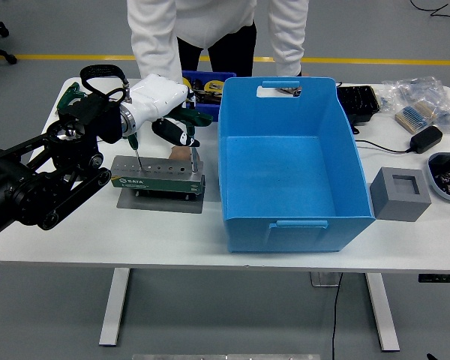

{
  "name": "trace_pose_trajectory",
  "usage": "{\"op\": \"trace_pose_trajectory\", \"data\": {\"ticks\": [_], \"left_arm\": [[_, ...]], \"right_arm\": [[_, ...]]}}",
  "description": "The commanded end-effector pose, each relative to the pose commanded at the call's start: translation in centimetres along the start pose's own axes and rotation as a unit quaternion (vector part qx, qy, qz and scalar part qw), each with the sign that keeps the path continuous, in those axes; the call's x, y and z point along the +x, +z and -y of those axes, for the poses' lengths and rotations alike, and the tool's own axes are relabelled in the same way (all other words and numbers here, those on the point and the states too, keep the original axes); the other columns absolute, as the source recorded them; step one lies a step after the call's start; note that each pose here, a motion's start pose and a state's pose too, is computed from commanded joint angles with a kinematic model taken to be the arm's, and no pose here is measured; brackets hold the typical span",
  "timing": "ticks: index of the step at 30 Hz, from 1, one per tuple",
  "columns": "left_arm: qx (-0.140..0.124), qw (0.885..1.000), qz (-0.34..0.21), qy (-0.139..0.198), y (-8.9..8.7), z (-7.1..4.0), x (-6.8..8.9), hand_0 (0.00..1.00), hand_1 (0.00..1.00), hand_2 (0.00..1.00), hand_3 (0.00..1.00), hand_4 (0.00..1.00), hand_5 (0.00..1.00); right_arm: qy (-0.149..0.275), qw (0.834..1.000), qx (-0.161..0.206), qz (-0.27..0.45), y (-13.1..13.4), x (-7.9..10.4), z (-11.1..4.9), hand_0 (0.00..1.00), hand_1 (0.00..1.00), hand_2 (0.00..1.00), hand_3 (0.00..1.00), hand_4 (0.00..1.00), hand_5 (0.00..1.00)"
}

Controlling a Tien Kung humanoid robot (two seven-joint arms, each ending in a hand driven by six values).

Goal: Lift tool from toolbox,place it in box,lift tool from toolbox,place it in box

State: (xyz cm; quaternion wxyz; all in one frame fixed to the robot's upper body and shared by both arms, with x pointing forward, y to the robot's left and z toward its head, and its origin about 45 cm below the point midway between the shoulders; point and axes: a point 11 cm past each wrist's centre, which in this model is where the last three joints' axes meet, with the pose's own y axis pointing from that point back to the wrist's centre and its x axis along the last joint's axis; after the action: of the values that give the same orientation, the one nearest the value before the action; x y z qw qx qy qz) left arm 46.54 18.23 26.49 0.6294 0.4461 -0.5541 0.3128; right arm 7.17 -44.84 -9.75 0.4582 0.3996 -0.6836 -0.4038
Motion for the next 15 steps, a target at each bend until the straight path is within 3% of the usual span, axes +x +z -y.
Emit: {"op": "trace_pose_trajectory", "data": {"ticks": [10,11,15], "left_arm": [[0.013,1.000,0.016,-0.018,-0.7,0.4,-1.0,0.436,0.292,0.303,0.423,0.998,0.586],[0.014,1.000,0.016,-0.020,-0.7,0.4,-1.1,0.433,0.281,0.282,0.353,0.998,0.589],[0.015,1.000,0.016,-0.023,-0.7,0.3,-1.2,0.433,0.281,0.282,0.353,0.998,0.589]], "right_arm": [[0.001,1.000,0.000,-0.001,-0.1,0.2,0.0,0.733,0.717,0.784,0.716,0.945,0.827],[0.002,1.000,0.001,-0.002,-0.1,0.2,0.0,0.733,0.716,0.782,0.716,0.945,0.827],[0.002,1.000,0.001,-0.002,-0.2,0.2,0.0,0.733,0.716,0.782,0.716,0.945,0.827]]}}
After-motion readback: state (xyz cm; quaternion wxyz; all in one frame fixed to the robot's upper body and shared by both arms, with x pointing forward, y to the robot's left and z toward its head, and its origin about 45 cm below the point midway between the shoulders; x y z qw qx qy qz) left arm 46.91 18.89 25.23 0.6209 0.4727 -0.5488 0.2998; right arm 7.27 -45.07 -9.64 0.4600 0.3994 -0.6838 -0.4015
